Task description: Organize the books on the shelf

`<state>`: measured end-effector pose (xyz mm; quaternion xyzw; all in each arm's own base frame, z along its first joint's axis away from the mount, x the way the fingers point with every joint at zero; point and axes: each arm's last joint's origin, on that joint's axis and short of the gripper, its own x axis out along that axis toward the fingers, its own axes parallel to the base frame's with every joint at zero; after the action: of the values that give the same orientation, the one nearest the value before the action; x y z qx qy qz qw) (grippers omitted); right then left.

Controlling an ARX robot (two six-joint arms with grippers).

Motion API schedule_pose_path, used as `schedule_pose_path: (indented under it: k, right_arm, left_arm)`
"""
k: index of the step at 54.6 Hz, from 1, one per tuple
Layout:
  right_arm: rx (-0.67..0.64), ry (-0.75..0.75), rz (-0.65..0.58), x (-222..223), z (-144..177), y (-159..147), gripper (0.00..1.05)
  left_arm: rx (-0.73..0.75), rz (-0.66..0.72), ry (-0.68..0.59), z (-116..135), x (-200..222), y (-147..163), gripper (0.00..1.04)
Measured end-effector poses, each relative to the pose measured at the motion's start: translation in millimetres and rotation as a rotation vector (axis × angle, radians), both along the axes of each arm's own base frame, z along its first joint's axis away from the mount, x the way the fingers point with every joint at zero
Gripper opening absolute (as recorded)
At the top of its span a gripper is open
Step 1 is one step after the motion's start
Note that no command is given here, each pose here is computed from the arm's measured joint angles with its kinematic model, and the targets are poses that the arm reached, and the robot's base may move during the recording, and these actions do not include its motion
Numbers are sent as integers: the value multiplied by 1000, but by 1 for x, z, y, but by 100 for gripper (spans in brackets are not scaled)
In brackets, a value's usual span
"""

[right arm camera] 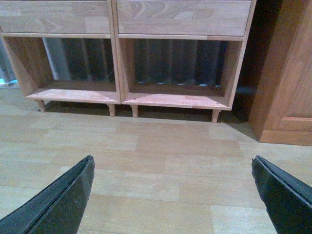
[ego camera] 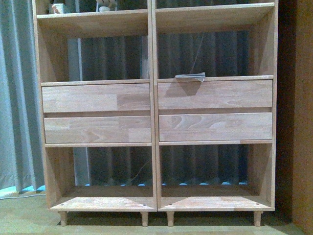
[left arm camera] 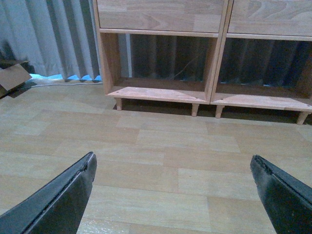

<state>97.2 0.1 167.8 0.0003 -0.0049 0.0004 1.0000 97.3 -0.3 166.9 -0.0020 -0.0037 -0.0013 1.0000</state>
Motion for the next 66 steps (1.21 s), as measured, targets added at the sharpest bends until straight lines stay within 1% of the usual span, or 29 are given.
schedule_pose_path:
  k: [66]
  right_arm:
    - [0, 0, 0, 0, 0, 0, 98]
  left_arm:
    - [0, 0, 0, 0, 0, 0, 97]
